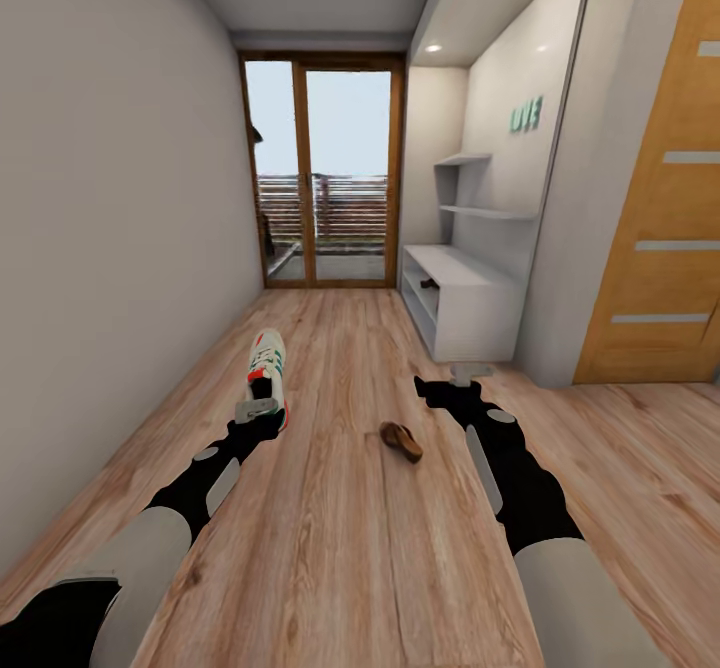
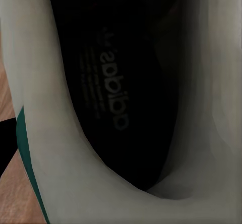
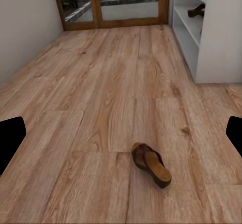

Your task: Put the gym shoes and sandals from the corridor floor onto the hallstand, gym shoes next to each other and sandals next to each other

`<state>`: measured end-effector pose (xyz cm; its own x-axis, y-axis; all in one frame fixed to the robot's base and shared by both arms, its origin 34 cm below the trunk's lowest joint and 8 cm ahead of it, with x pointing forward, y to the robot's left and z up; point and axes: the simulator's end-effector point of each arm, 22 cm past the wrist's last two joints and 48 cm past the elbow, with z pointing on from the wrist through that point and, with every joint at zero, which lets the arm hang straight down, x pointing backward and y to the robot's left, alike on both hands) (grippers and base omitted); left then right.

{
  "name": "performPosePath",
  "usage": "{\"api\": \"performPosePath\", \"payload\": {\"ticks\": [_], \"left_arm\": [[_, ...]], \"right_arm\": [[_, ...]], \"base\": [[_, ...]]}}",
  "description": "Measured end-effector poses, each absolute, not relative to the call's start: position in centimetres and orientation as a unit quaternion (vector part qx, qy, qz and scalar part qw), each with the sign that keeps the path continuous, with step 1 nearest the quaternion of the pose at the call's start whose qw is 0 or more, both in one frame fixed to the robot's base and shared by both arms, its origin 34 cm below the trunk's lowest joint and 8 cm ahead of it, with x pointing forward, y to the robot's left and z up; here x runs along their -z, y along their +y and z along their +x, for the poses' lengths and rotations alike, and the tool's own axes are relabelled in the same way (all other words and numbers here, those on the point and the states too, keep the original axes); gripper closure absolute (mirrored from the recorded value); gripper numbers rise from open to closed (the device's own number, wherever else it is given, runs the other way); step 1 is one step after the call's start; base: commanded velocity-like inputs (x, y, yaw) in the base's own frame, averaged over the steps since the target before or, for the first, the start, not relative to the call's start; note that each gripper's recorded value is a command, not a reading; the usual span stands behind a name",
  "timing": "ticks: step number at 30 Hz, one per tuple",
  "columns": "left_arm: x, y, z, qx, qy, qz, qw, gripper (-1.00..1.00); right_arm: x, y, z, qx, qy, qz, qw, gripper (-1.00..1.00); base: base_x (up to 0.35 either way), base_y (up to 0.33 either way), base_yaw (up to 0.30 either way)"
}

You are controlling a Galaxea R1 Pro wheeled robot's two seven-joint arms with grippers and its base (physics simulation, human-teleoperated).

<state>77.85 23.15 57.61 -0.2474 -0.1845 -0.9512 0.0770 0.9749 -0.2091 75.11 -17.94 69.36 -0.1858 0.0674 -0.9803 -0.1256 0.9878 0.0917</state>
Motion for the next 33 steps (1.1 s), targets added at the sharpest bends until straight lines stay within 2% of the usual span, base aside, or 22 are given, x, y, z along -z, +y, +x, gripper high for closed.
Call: {"api": "performPosePath", "payload": {"ticks": [13,33], "left_arm": [[-57.61,23.13,77.84,0.107,0.783,-0.034,0.612,1.0],[-57.6,23.16,77.84,0.107,0.783,-0.034,0.612,1.0]], "right_arm": [[-69.37,-17.95,75.11,-0.076,0.766,-0.019,0.638,-1.0],[-69.37,-17.93,75.11,-0.076,0.766,-0.019,0.638,-1.0]], "base": [[0.349,-0.007,0.0],[0.349,-0.075,0.0]]}}
